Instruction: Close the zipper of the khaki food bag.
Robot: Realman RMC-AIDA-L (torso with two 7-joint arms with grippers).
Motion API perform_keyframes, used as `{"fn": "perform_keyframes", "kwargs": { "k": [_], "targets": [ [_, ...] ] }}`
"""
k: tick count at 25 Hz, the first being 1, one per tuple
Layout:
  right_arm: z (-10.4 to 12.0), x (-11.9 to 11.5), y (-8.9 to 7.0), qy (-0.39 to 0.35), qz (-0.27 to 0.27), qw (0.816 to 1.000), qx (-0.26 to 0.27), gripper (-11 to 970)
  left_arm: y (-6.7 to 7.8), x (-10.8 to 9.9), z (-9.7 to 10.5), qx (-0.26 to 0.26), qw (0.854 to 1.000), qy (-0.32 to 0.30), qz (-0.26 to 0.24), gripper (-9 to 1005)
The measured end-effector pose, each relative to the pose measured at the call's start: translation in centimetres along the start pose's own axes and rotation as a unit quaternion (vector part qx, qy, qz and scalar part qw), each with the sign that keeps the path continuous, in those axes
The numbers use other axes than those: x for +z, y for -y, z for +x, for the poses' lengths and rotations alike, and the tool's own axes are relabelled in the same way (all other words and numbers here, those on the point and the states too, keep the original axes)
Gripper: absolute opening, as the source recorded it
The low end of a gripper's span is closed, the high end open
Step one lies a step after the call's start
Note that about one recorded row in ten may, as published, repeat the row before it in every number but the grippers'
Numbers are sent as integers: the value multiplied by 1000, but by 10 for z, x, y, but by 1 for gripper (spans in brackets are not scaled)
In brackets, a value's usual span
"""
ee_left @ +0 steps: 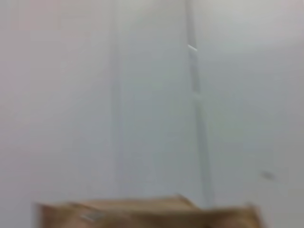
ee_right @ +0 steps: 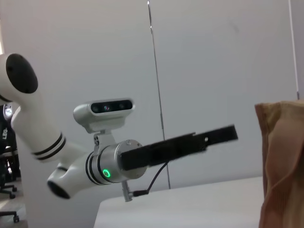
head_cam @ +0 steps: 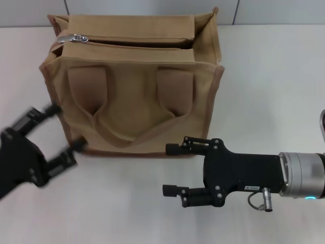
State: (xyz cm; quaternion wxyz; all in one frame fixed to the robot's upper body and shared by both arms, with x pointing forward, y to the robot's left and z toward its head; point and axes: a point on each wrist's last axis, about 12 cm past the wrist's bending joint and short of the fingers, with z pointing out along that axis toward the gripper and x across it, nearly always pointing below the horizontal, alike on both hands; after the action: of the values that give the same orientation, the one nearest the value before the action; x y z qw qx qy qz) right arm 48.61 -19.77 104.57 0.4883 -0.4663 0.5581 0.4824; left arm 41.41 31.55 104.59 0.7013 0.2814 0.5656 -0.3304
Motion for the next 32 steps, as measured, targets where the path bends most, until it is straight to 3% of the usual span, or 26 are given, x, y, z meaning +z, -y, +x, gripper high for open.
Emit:
{"fn": "perform_keyframes", "kwargs": {
  "k": [1,2,3,7,17,22,30,32],
  "targets": [
    [0,0,0,1,1,1000,0,775,-2,-1,-1,5,1000,10,-21,814],
    [1,0,-1,1,1,1000,1,775,-8,-6,-4,12,996,35,-83,814],
    [1,0,-1,0,1,1000,1,775,-8,-6,-4,12,996,35,-83,814],
    [2,0,-1,0,3,1000,3,775,-29,-4,0,-14,980,52,-193,814],
    [5,0,-4,1,4,1000,11,775,-56,33,10,-34,981,3,-192,792],
    [10,-3,-10,1,10,1000,14,775,-60,41,15,-26,986,-43,-158,783],
    [15,-4,-12,-1,23,1000,19,775,-61,50,13,-25,989,-43,-136,770],
    [15,-5,-13,2,22,1000,21,775,-62,61,11,-30,993,-57,-95,766]
  ]
}}
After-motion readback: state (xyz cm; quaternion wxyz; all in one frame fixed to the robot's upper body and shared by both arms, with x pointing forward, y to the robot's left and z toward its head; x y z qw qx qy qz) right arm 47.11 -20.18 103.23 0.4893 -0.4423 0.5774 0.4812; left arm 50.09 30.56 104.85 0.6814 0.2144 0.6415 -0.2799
